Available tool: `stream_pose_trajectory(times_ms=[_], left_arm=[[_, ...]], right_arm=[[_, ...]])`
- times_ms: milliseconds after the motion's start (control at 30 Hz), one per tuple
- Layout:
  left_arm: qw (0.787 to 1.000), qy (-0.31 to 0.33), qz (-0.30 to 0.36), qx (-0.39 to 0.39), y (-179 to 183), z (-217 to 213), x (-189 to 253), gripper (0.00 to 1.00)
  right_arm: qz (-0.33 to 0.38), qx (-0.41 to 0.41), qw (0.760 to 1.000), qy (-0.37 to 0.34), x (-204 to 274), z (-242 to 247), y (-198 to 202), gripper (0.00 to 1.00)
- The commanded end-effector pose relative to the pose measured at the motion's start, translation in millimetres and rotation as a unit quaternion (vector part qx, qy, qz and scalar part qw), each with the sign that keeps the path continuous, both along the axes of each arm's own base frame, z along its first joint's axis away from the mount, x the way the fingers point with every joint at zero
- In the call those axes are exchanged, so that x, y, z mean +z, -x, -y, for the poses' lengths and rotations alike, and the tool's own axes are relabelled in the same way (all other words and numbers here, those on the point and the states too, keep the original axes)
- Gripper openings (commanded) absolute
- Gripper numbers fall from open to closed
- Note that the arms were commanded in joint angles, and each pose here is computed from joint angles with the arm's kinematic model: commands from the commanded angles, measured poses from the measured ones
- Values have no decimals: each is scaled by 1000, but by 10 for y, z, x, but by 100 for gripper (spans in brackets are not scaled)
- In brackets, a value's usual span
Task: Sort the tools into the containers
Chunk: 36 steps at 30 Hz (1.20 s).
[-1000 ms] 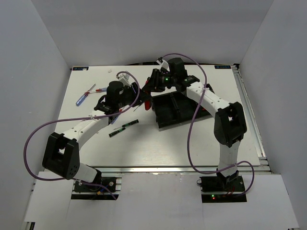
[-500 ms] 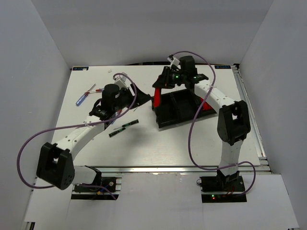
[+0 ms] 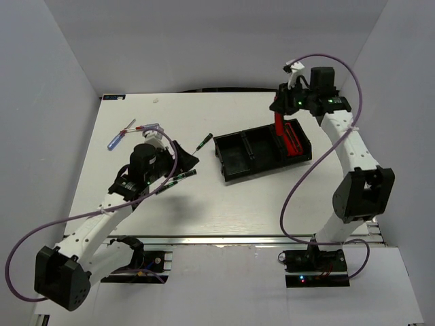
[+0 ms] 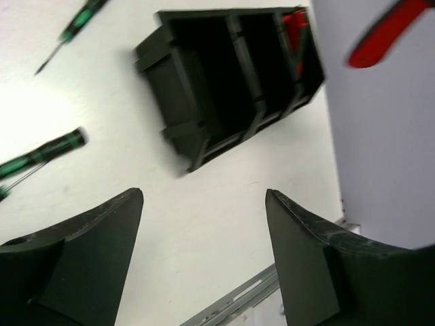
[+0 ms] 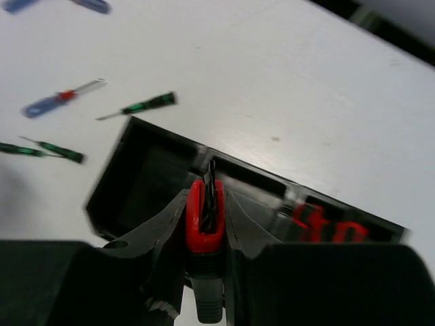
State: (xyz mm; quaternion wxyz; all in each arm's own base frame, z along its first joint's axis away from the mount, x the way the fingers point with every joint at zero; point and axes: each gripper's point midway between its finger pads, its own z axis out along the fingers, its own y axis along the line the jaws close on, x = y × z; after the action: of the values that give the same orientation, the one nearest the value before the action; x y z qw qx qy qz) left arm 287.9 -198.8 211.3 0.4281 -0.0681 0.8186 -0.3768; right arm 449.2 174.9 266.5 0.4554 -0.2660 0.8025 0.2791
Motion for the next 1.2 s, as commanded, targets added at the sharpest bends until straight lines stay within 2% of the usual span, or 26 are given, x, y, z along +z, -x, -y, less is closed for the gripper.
stream_pose_trajectory(times_ms=[0,133,233,400,533,667,733,900,967,1033,1100,1133,1167], left_arm=[[999,-22,-16,45,106,-249,-136,84],[997,-33,-24,68,164,-377,-206,88],[996,-41,-27,76,167,-422,-209,89],[995,-53,-42,77,184,-442,-237,89],[994,-49,-42,82,220,-468,-237,89],[994,-49,-47,92,246,-504,-243,89],[993,-50,-47,94,249,-517,-241,89],[993,-50,-50,98,257,-530,-236,89],[993,-51,-48,99,251,-532,-224,89],[992,-55,-49,99,242,-533,-218,89],[992,-57,-47,100,232,-541,-202,90],[992,-59,-45,98,226,-538,-188,90],[992,-61,-44,98,224,-541,-178,90]], right_arm=[[66,-18,991,118,-21,518,6,0],[84,-97,973,192,-287,1014,-147,0],[100,-128,962,221,-416,1172,-238,0],[103,-164,949,248,-649,1320,-498,0],[99,-171,948,250,-805,1332,-624,0],[72,-154,955,244,-1041,1268,-681,24],[58,-145,958,242,-1110,1239,-658,28],[52,-138,962,230,-1119,1191,-618,55],[55,-134,964,223,-1008,1175,-591,65],[69,-134,966,209,-801,1150,-575,68],[88,-130,968,197,-600,1120,-566,76],[109,-123,967,196,-427,1101,-546,80],[124,-111,967,193,-288,1066,-535,89]])
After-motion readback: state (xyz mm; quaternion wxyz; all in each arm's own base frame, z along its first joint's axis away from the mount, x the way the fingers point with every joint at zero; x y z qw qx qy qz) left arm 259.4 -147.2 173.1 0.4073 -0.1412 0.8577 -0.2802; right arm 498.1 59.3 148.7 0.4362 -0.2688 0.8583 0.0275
